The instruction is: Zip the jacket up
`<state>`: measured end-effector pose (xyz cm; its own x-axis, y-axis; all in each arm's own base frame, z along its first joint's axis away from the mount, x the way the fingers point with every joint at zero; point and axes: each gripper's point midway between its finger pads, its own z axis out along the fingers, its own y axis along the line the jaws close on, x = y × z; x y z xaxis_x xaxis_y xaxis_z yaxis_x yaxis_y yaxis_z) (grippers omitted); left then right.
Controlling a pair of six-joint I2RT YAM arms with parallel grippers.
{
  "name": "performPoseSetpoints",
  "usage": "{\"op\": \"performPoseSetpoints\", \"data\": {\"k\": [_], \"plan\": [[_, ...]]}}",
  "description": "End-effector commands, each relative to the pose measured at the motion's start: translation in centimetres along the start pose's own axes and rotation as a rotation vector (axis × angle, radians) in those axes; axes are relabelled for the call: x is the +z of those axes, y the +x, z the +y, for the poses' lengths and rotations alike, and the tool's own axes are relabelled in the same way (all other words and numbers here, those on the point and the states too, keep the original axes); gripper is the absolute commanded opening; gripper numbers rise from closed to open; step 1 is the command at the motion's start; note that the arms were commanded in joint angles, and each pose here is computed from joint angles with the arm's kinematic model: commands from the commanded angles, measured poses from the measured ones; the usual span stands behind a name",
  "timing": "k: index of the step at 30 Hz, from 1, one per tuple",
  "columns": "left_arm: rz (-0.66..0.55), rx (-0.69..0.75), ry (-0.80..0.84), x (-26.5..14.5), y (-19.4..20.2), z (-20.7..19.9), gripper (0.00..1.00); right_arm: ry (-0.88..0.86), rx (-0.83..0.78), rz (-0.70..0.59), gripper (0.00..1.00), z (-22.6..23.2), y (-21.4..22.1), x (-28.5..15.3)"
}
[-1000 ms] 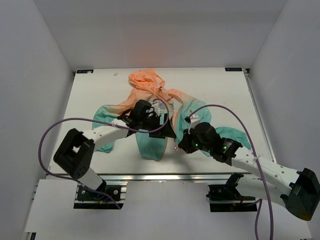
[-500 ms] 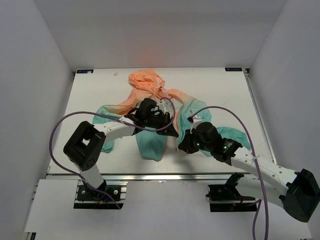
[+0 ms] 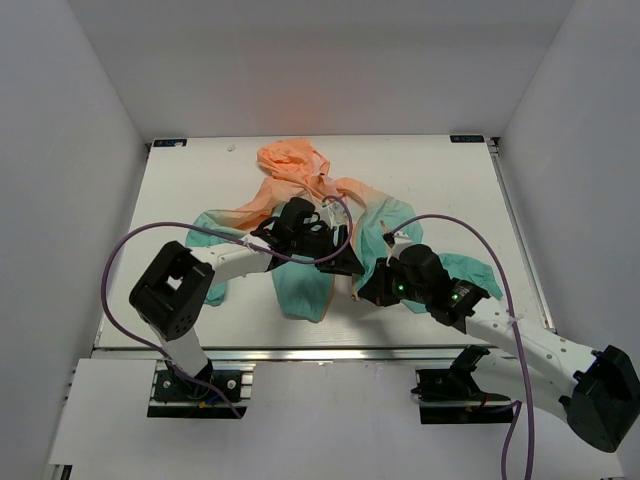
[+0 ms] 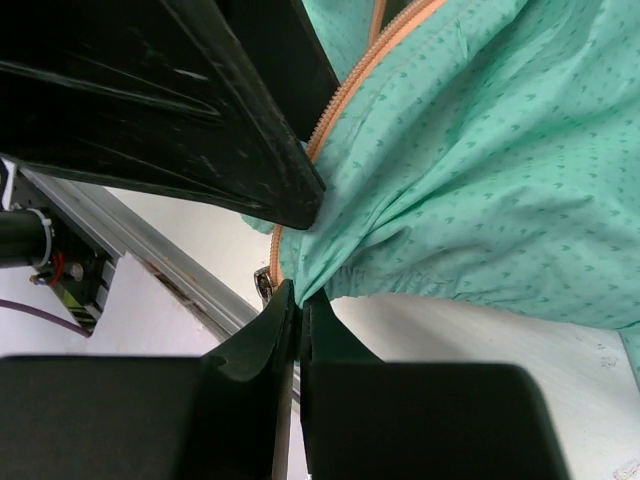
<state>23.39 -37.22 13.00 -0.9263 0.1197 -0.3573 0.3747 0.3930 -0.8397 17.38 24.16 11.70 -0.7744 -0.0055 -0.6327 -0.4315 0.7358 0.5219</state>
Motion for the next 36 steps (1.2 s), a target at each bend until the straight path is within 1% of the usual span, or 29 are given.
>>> {"op": "performPoseSetpoints", "data": {"k": [1, 3, 6, 7, 9, 12, 13, 14, 16, 17, 19, 20, 23, 25, 29, 36], "plan": [[0.010, 0.026, 0.014, -0.2, 0.4, -0.7, 0.64, -0.040, 0.000, -0.056, 0.00, 1.0, -1.4, -0.6], [0.012, 0.031, 0.029, -0.1, 0.3, -1.0, 0.64, -0.059, -0.003, -0.059, 0.00, 1.3, -1.5, -0.7], [0.019, 0.052, 0.062, 0.4, 0.1, -1.8, 0.59, -0.086, -0.007, -0.040, 0.00, 1.8, -1.1, -0.5], [0.030, 0.051, 0.062, 0.8, 0.3, -1.9, 0.54, -0.086, -0.007, -0.034, 0.00, 1.7, -1.0, -0.5], [0.033, 0.061, 0.068, 1.1, 0.0, -2.2, 0.48, -0.081, -0.012, -0.037, 0.00, 1.6, -1.1, -0.5], [0.050, 0.057, 0.089, 1.5, 0.3, -2.4, 0.21, -0.060, -0.013, -0.053, 0.00, 1.3, -1.4, -0.5], [0.049, 0.058, 0.096, 1.6, 0.3, -2.5, 0.00, -0.057, -0.010, -0.057, 0.00, 1.2, -1.4, -0.5], [0.045, 0.053, 0.094, 1.6, 0.3, -2.5, 0.00, -0.051, -0.005, -0.057, 0.00, 1.1, -1.4, -0.5], [0.037, 0.051, 0.097, 1.6, 0.3, -2.6, 0.00, -0.044, 0.010, -0.053, 0.11, 0.9, -1.3, -0.4], [0.034, 0.038, 0.096, 1.6, 0.3, -2.6, 0.00, -0.041, 0.022, -0.050, 0.19, 0.8, -1.3, -0.4], [0.023, 0.031, 0.097, 1.5, 0.3, -2.7, 0.00, -0.042, 0.033, -0.040, 0.27, 0.8, -1.0, -0.3], [0.007, 0.022, 0.094, 1.3, 0.1, -2.9, 0.00, -0.039, 0.043, -0.035, 0.33, 0.7, -0.9, -0.2], [-0.023, 0.017, 0.098, 1.0, -0.2, -3.5, 0.00, -0.054, 0.053, -0.032, 0.42, 0.8, -0.6, -0.1], [-0.037, 0.017, 0.110, 0.9, -0.3, -3.9, 0.00, -0.074, 0.052, -0.031, 0.44, 1.1, -0.6, -0.1], [-0.044, -0.014, 0.123, 0.8, -0.2, -4.2, 0.00, -0.099, 0.054, -0.043, 0.53, 1.4, -0.6, 0.1], [-0.064, -0.037, 0.156, 0.7, 0.0, -5.1, 0.00, -0.072, 0.095, -0.060, 0.54, 1.0, -0.8, 0.4]]}}
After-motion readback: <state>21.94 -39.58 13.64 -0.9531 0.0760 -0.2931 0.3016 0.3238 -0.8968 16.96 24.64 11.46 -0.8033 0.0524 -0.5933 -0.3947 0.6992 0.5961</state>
